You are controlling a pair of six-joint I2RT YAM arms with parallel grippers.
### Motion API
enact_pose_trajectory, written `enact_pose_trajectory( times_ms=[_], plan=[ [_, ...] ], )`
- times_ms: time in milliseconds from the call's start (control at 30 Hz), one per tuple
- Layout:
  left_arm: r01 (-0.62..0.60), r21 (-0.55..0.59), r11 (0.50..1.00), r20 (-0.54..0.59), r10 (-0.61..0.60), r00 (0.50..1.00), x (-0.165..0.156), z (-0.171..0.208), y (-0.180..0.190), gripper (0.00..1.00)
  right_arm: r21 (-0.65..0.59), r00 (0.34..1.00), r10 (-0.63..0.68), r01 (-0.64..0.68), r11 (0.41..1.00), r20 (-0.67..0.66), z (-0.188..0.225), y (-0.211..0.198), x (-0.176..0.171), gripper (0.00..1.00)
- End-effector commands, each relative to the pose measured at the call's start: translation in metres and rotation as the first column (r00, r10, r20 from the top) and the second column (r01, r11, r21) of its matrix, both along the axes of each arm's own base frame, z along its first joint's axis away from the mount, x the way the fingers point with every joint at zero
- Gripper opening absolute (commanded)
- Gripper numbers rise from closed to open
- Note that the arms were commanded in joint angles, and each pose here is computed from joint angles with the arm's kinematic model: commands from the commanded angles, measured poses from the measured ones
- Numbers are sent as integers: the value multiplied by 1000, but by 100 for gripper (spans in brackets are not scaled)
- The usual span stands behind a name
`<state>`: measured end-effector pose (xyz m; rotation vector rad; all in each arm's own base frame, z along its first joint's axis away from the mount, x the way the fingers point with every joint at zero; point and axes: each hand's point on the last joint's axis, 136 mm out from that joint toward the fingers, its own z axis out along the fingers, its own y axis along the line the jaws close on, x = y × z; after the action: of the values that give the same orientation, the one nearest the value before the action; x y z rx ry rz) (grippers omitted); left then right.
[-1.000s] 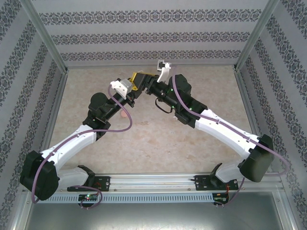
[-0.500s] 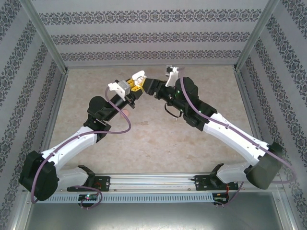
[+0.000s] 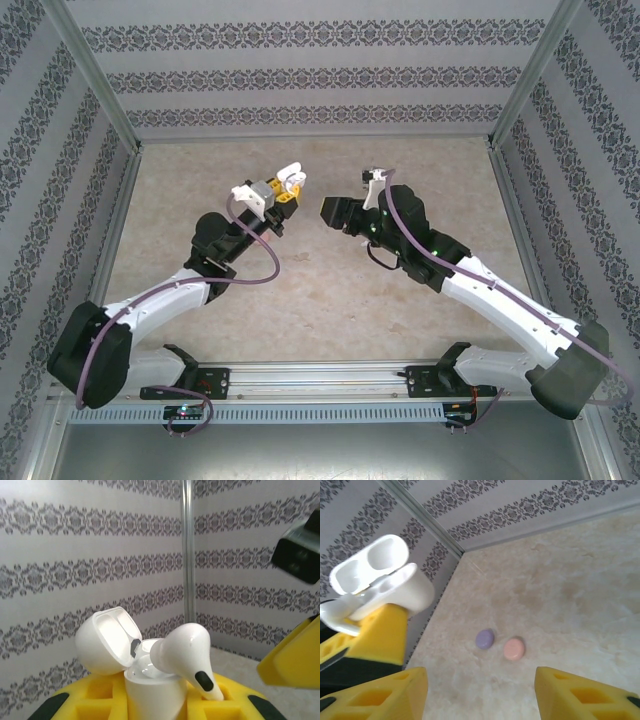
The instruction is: Insert the wireless bluetooth earbuds into the charging case
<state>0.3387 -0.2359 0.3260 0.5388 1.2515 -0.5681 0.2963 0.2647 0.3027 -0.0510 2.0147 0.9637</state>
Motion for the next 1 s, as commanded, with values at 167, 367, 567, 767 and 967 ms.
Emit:
enact_pose_trajectory(
  times_ms=[167, 367, 567, 767, 967],
  plan=[
    [11, -27, 1000, -28, -12, 1000, 7, -33, -6, 0, -91, 990, 119, -112, 990, 79, 0, 9, -4, 56],
    [34, -28, 999, -60, -36, 998, 13, -51, -14, 0, -107, 979, 175, -164, 981, 104, 3, 16, 8, 54],
    [35, -23, 999, -106, -37, 994, 22, -72, -19, 0, -109, 999, 23, -27, 994, -42, -43, -16, 39, 53],
    [44, -18, 999, -156, -46, 987, 26, -96, -23, 0, -92, 995, -25, 16, 996, -97, -77, -24, 40, 52],
    [66, -38, 997, -178, -72, 981, 25, -101, -25, 0, -22, 996, 82, -83, 996, -42, -62, -6, 32, 52]
  ],
)
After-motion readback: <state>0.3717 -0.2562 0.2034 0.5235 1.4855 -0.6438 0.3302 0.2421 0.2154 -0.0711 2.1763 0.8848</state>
